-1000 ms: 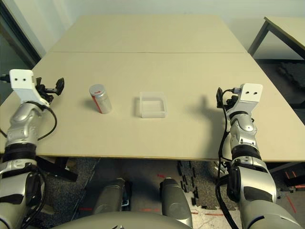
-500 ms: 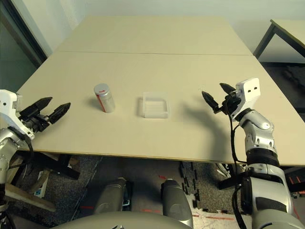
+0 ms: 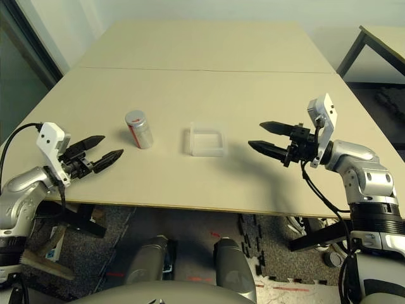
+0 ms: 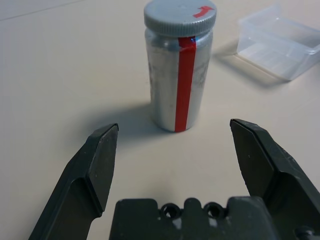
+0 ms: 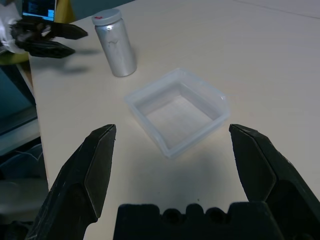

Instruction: Pour the medicine from the bottle into the box.

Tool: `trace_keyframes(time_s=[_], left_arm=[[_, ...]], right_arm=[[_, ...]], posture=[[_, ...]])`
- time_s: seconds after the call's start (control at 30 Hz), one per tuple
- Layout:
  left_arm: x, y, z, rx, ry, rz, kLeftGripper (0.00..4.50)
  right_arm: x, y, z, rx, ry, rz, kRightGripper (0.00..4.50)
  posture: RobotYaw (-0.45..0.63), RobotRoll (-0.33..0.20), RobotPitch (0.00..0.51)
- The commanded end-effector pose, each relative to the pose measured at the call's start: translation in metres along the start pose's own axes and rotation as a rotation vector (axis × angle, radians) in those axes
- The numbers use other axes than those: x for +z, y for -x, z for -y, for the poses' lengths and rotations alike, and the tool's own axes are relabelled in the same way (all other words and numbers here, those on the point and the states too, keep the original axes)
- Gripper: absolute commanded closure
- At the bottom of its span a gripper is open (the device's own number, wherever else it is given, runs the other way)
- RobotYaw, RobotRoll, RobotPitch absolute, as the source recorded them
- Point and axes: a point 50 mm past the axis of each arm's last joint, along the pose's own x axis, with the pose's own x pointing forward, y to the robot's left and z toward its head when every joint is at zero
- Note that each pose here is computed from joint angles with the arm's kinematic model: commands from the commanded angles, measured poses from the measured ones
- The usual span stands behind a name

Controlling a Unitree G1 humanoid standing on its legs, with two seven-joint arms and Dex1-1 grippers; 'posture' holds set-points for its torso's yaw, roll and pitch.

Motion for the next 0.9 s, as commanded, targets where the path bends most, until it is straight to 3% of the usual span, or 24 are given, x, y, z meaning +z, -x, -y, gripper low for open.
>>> trace_keyframes(time_s=[0.03,0.53,0.9], left_arm=[[-0.003,-0.012,0.0,-0.015,-0.035,0.001,0.01],[-0.013,-0.054,0.01,-0.069,-0.075,0.052,0.01],[-0.009,-0.065,0.004,-0.067,-0.098,0.079,0.01]], right_arm=[[0.002,-0.001,-0.003,0.007,-0.004,0.009,0.0],[0.01,-0.007,-0.008,0.039,-0.005,0.01,0.0],[0.013,-0.008,-0.008,0.051,-0.006,-0.001,0.0]], posture=[[-0.03,0.0,0.075],[-0.07,0.0,0.069],[-0.08,0.0,0.077]])
